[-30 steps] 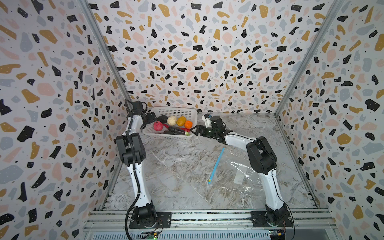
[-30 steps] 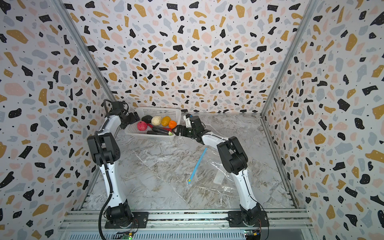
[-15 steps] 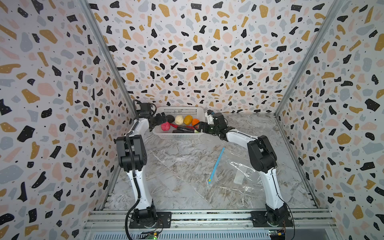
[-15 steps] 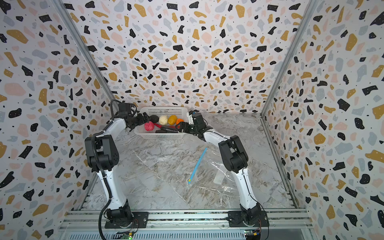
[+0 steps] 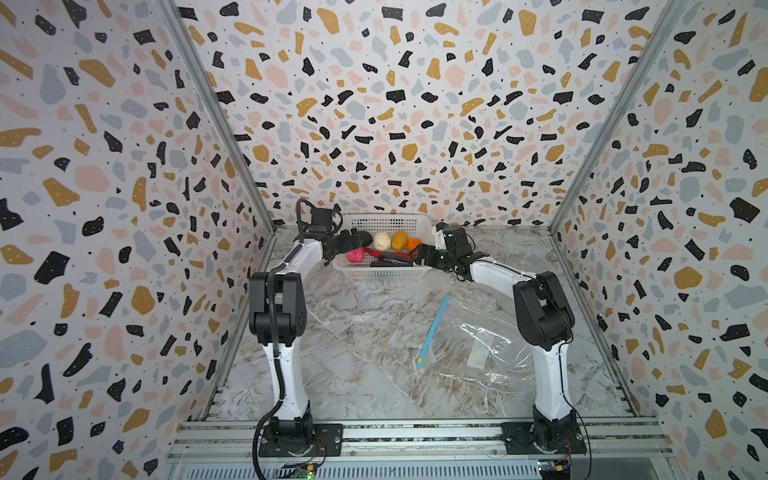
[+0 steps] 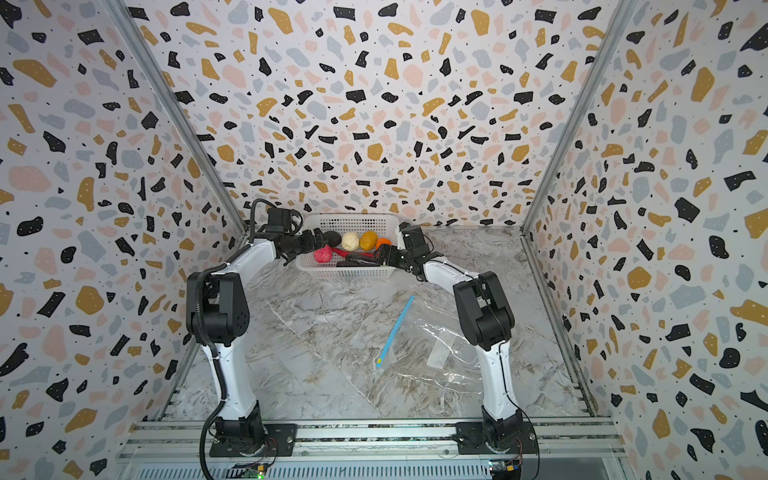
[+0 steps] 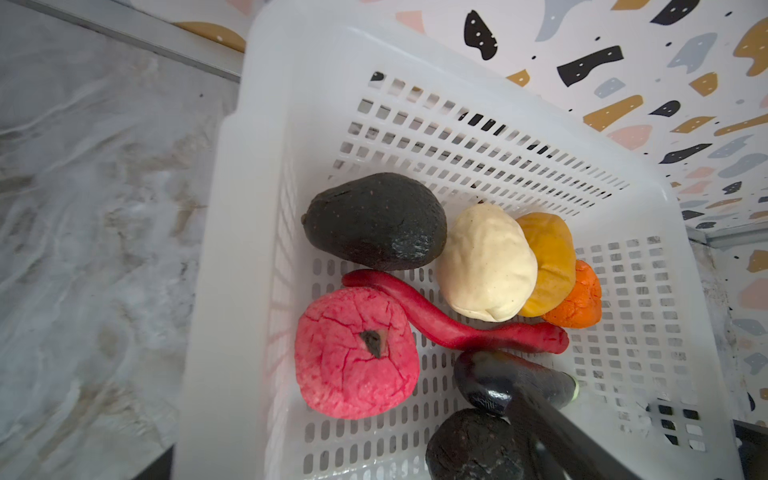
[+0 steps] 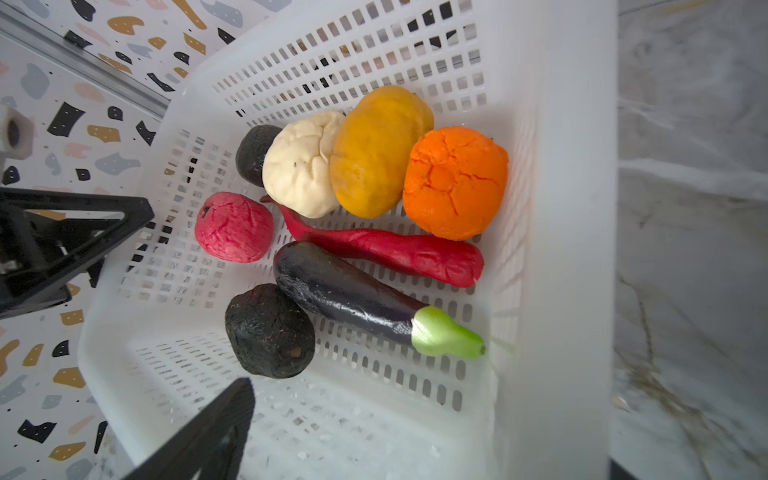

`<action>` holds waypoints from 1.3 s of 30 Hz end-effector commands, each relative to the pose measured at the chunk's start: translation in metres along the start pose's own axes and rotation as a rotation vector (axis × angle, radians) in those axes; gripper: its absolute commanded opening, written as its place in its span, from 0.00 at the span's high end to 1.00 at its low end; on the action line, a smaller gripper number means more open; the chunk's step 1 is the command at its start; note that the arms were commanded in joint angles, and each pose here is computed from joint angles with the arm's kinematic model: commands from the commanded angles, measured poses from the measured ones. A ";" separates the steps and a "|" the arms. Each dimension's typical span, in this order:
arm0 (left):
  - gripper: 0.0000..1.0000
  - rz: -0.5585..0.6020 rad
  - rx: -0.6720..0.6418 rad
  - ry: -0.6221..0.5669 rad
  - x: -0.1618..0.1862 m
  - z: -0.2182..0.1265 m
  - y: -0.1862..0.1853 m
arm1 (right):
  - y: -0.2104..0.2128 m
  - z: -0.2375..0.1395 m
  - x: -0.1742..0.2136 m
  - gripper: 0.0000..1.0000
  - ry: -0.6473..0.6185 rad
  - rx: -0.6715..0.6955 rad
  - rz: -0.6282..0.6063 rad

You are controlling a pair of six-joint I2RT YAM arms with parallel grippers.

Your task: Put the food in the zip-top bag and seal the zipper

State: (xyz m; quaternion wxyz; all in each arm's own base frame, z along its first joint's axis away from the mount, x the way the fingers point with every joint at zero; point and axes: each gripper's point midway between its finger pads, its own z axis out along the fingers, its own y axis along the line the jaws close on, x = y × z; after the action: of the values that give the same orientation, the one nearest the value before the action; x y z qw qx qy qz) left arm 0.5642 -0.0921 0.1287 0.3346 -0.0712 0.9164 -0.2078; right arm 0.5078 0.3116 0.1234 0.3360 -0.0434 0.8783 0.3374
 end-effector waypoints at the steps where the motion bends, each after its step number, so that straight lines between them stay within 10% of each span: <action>1: 0.00 0.017 0.033 -0.027 -0.004 0.002 -0.014 | 0.028 -0.019 -0.017 0.03 -0.046 -0.048 -0.048; 10: 0.01 -0.008 -0.139 -0.062 -0.006 -0.007 0.026 | -0.001 -0.035 -0.025 0.01 -0.040 0.052 -0.022; 21: 0.01 0.005 -0.251 -0.269 -0.027 -0.108 0.025 | -0.022 -0.131 -0.028 0.01 -0.138 0.315 -0.030; 32: 0.00 0.203 -0.003 -0.081 0.133 -0.117 -0.090 | -0.099 -0.264 0.092 0.01 -0.048 0.682 0.068; 39: 0.00 0.278 0.172 0.019 0.204 -0.110 -0.149 | -0.171 -0.365 0.138 0.01 -0.131 0.882 0.333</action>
State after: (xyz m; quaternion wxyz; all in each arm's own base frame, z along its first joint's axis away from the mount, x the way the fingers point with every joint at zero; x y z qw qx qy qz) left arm 0.3336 -0.2273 0.1305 0.3296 0.0887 0.9194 -0.1953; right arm 0.2771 0.0012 0.1473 0.3444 0.2165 0.9135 0.0121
